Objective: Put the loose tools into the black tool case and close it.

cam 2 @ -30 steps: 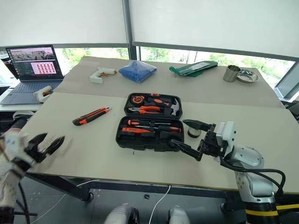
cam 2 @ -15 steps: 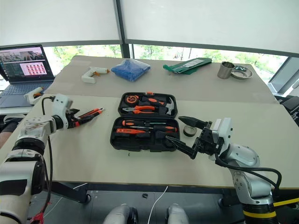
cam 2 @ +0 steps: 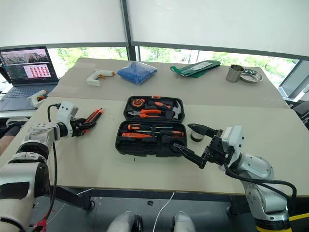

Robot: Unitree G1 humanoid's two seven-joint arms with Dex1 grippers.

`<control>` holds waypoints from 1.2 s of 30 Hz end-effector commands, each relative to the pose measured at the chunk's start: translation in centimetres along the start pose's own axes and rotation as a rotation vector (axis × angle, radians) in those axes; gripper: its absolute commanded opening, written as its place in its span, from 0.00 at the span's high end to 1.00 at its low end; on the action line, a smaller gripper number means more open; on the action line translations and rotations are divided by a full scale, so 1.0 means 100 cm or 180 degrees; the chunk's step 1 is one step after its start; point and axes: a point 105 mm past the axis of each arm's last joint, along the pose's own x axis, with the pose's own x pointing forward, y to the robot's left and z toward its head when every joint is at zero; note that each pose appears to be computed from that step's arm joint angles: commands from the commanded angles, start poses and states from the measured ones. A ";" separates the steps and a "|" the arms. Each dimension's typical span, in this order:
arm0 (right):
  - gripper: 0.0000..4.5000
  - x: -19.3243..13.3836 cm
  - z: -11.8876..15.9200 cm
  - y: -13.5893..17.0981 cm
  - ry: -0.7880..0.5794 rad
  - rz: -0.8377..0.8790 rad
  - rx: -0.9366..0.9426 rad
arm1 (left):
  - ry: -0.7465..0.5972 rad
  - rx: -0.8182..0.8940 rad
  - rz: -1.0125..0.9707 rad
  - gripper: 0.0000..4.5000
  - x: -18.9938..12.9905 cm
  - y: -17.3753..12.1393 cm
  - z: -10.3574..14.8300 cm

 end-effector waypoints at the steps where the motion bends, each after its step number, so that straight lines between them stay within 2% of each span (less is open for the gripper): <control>1: 0.00 -0.003 0.012 0.001 -0.0073 0.0048 -0.0109 | -0.1000 0.0129 -0.0808 0.61 -0.008 -0.028 0.053; 3: 0.00 -0.005 0.011 0.000 -0.0041 0.0053 -0.0114 | -0.1213 0.0524 -0.1344 0.61 -0.015 -0.052 0.072; 5: 0.00 -0.008 0.010 -0.002 -0.0009 0.0058 -0.0113 | -0.1218 0.0860 -0.1719 0.61 -0.018 -0.072 0.078; 7: 0.00 -0.010 0.009 -0.002 0.0026 0.0091 -0.0106 | -0.1156 0.1063 -0.2295 0.61 -0.024 -0.105 0.085; 9: 0.00 -0.011 0.009 -0.004 0.0032 0.0108 -0.0108 | -0.0967 0.1374 -0.2675 0.61 -0.028 -0.133 0.081; 12: 0.00 -0.010 0.008 -0.006 0.0035 0.0134 -0.0120 | -0.0587 0.1950 -0.2828 0.61 -0.025 -0.157 0.061; 17: 0.00 -0.007 0.008 -0.007 0.0024 0.0164 -0.0134 | -0.0181 0.2483 -0.2704 0.61 -0.006 -0.172 0.038; 23: 0.00 -0.009 0.007 -0.004 0.0005 0.0121 -0.0094 | -0.0312 0.2412 -0.2687 0.61 0.011 -0.193 0.040; 30: 0.00 -0.012 0.005 -0.001 0.0034 0.0097 -0.0048 | -0.0170 0.2664 -0.2883 0.61 0.017 -0.205 0.032; 36: 0.00 -0.023 0.001 -0.002 0.0270 0.0185 -0.0076 | 0.0028 0.2863 -0.2919 0.61 0.023 -0.203 0.027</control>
